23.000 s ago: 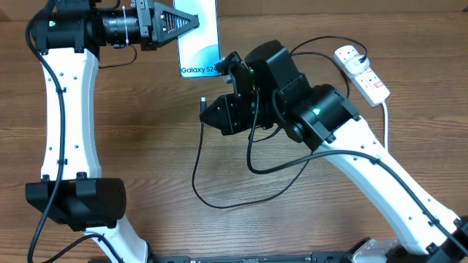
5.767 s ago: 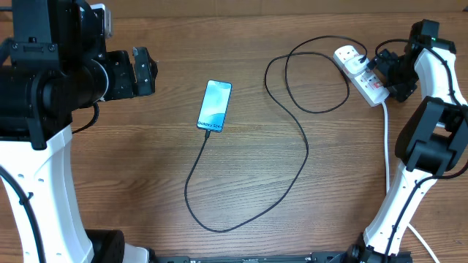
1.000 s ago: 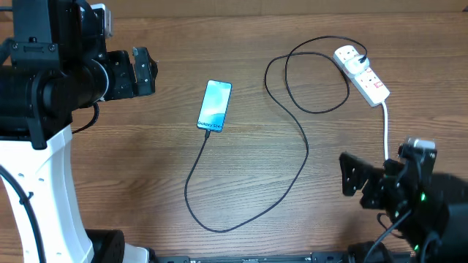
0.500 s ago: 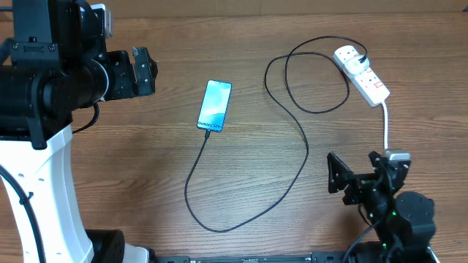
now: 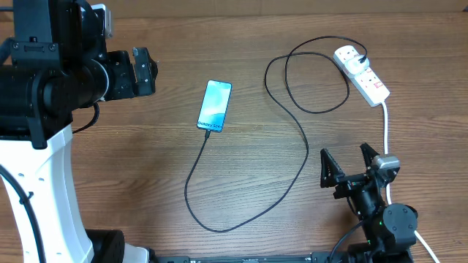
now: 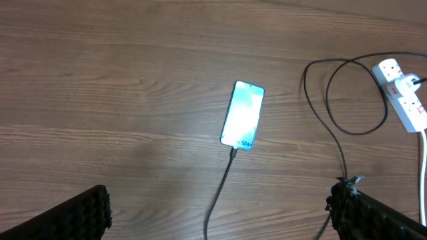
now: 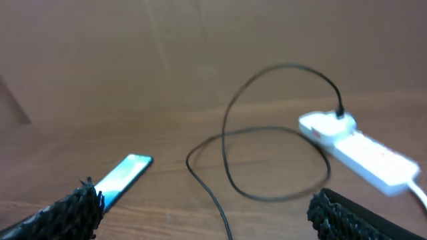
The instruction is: Plug charger to phone and switch on socket
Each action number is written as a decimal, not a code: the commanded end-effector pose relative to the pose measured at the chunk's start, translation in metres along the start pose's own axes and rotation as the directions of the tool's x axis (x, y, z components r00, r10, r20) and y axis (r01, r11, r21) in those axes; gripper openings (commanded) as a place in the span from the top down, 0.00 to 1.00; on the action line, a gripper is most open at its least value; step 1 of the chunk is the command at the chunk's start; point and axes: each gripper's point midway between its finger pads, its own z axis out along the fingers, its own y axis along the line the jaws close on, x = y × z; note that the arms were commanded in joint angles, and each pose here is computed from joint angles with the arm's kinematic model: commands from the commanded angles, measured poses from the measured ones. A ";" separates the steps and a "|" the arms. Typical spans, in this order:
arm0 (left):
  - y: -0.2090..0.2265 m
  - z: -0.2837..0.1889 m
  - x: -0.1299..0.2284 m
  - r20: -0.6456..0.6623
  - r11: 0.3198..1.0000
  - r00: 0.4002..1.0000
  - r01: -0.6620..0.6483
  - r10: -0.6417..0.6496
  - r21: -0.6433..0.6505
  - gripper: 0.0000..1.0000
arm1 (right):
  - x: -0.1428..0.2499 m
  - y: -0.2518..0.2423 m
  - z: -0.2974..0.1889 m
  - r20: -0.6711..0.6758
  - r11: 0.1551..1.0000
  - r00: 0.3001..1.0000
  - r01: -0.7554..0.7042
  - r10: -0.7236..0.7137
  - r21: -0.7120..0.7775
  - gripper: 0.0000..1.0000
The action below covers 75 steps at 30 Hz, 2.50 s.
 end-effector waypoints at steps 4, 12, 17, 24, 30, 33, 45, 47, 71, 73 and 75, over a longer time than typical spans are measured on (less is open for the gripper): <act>-0.001 -0.001 0.001 0.000 1.000 1.000 0.016 -0.016 -0.003 0.01 | 0.003 0.007 0.003 0.060 0.995 0.994 0.089 -0.086 -0.049 0.00; -0.001 -0.001 0.001 0.000 1.000 1.000 0.016 -0.016 -0.003 0.00 | -0.004 0.002 0.005 0.132 0.995 0.987 0.098 -0.094 -0.024 0.00; -0.001 -0.001 0.001 0.000 1.000 1.000 0.016 -0.016 -0.003 0.00 | -0.005 -0.001 0.004 0.172 0.995 0.980 0.101 -0.098 -0.010 0.00; -0.001 -0.001 0.001 0.001 1.000 1.000 0.016 -0.016 -0.002 0.00 | -0.011 0.000 0.003 0.194 0.995 0.976 0.104 -0.101 -0.008 0.00; -0.001 -0.001 0.001 0.000 1.000 1.000 0.016 -0.016 -0.003 0.00 | -0.015 -0.006 0.002 0.207 0.995 0.973 0.098 -0.101 0.028 0.00; -0.001 -0.001 0.001 0.001 1.000 1.000 0.016 -0.016 -0.002 0.00 | -0.014 -0.011 0.002 0.204 0.994 0.973 0.096 -0.103 0.045 0.00; -0.001 -0.001 0.001 0.000 1.000 1.000 0.016 -0.016 -0.003 0.01 | 0.019 -0.038 0.004 0.064 0.987 0.995 0.073 -0.083 0.144 0.00; -0.001 -0.001 0.001 0.000 1.000 1.000 0.016 -0.016 -0.003 0.01 | 0.019 -0.038 0.004 0.064 0.987 0.995 0.073 -0.083 0.143 0.00; -0.001 -0.001 0.001 0.000 1.000 1.000 0.016 -0.016 -0.003 0.01 | 0.021 -0.030 0.005 0.043 0.973 0.978 0.197 -0.203 0.117 0.00; -0.001 -0.001 0.001 0.001 1.000 1.000 0.016 -0.016 -0.002 0.00 | 0.021 -0.030 0.005 0.043 0.973 0.978 0.197 -0.203 0.118 0.00; -0.001 -0.001 0.001 0.000 1.000 1.000 0.016 -0.016 -0.003 0.01 | 0.021 -0.030 0.005 0.043 0.974 0.979 0.195 -0.201 0.117 0.00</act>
